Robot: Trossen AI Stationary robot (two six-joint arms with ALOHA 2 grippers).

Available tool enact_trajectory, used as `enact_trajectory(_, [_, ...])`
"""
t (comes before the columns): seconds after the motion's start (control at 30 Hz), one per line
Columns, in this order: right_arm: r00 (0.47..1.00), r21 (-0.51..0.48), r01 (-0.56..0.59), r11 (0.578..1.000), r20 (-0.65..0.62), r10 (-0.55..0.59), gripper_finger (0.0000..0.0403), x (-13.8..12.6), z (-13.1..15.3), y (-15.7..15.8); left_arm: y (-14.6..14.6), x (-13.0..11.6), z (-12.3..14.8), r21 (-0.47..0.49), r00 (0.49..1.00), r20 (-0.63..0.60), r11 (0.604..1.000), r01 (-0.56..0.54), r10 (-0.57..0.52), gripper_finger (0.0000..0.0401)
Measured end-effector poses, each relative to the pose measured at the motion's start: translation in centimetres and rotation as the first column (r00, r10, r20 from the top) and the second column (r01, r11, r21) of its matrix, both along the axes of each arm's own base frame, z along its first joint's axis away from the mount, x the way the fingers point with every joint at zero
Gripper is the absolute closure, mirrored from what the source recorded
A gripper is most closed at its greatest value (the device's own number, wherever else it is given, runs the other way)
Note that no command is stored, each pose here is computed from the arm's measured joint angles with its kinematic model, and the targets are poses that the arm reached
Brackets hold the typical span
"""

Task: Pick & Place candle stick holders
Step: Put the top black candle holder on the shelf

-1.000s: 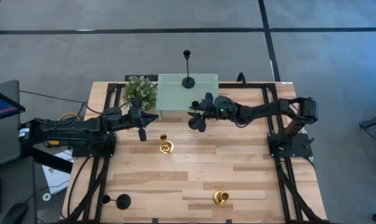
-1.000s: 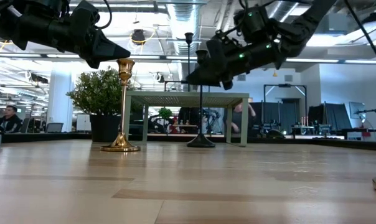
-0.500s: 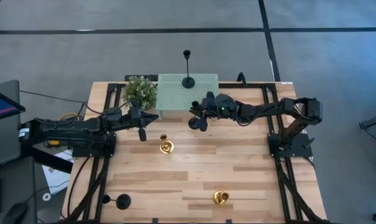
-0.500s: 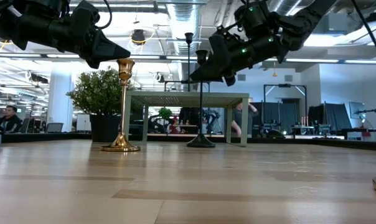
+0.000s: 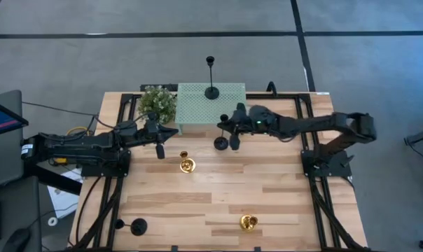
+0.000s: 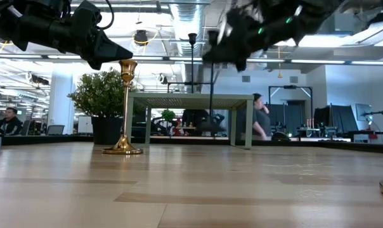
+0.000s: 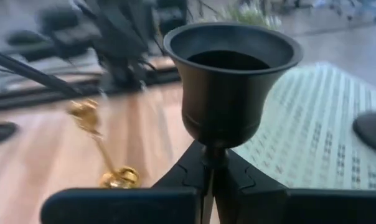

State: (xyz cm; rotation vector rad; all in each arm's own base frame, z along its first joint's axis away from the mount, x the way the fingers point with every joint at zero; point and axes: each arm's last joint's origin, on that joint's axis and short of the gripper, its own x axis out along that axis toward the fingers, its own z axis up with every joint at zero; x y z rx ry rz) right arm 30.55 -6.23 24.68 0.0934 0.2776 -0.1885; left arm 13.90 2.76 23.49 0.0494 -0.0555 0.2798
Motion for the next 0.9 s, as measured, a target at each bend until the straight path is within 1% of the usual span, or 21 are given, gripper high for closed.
enact_trajectory(0.1, [0.998, 0.026, -0.03, 0.999, 0.05, 0.029, 0.04, -1.5, 3.1, 0.5, 0.0, 0.0, 0.0, 0.0, 1.0, 0.0, 1.0, 0.0, 0.0, 0.0393])
enact_trajectory(0.2, [0.996, 0.033, -0.055, 0.998, 0.067, 0.053, 0.0401, -2.9, 6.2, 0.8, 0.0, 0.0, 0.0, 0.0, 1.0, 0.0, 1.0, 0.0, 0.0, 0.0393])
enact_trajectory(0.27, [0.996, 0.007, -0.06, 0.998, 0.067, 0.06, 0.0401, -3.6, 8.0, 1.0, 0.0, 0.0, 0.0, 0.0, 1.0, 0.0, 1.0, 0.0, 0.0, 0.0393])
enact_trajectory(0.37, [0.995, -0.074, -0.063, 0.995, 0.069, 0.068, 0.0401, -4.1, 10.3, 0.8, 0.0, 0.0, 0.0, 0.0, 1.0, 0.0, 1.0, 0.0, 0.0, 0.0393])
enact_trajectory(0.5, [0.997, -0.15, -0.002, 0.989, 0.08, 0.014, 0.0402, -4.7, 12.6, -1.1, 0.0, 0.0, 0.0, 0.0, 1.0, 0.0, 1.0, 0.0, 0.0, 0.0393])
enact_trajectory(0.57, [0.997, -0.167, 0.045, 0.985, 0.07, -0.033, 0.0402, -4.8, 12.9, -2.5, 0.0, 0.0, 0.0, 0.0, 1.0, 0.0, 1.0, 0.0, 0.0, 0.0393])
enact_trajectory(0.67, [0.994, -0.16, 0.112, 0.981, 0.032, -0.109, 0.0402, -5.1, 12.4, -4.9, 0.0, 0.0, 0.0, 0.0, 1.0, 0.0, 1.0, 0.0, 0.0, 0.0393])
enact_trajectory(0.8, [0.99, -0.131, 0.142, 0.981, 0.01, -0.142, 0.0402, -5.6, 11.5, -8.0, 0.0, 0.0, 0.0, 0.0, 1.0, 0.0, 1.0, 0.0, 0.0, 0.0393])
enact_trajectory(0.9, [0.985, -0.124, 0.169, 0.978, 0.008, -0.17, 0.0402, -5.6, 10.9, -9.6, 0.0, 0.0, 0.0, 0.0, 1.0, 0.0, 1.0, 0.0, 0.0, 0.0393])
